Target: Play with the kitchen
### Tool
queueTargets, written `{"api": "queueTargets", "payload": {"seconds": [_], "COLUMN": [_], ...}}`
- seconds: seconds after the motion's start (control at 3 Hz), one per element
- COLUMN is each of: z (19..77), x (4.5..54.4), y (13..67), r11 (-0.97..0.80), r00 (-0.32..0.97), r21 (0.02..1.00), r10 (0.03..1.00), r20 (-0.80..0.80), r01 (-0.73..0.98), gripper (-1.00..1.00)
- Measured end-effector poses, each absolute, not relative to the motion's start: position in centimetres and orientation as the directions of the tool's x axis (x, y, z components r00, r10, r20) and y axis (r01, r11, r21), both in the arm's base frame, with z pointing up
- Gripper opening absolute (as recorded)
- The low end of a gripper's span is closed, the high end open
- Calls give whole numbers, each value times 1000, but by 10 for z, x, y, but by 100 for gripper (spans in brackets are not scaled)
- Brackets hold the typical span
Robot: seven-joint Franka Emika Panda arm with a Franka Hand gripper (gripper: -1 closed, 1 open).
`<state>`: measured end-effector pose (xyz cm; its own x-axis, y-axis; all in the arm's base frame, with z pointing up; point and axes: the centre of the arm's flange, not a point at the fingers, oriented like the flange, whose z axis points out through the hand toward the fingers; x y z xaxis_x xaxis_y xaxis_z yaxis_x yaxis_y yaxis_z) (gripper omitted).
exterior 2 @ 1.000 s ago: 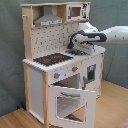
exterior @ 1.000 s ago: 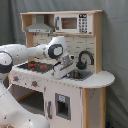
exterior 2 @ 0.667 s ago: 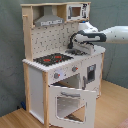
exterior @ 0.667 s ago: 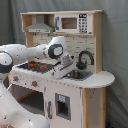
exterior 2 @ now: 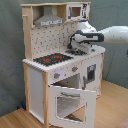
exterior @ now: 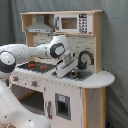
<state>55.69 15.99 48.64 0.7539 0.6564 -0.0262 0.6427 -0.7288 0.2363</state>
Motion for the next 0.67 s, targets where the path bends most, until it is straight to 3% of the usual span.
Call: {"api": "queueTargets", "payload": {"seconds": [0.67], "z": [544], "x": [529], "y": [180], "r11": [-713], "r00": [732], "r21": [247], "r10": [681], "r20": [20], "r01": [656], "gripper": [100]}}
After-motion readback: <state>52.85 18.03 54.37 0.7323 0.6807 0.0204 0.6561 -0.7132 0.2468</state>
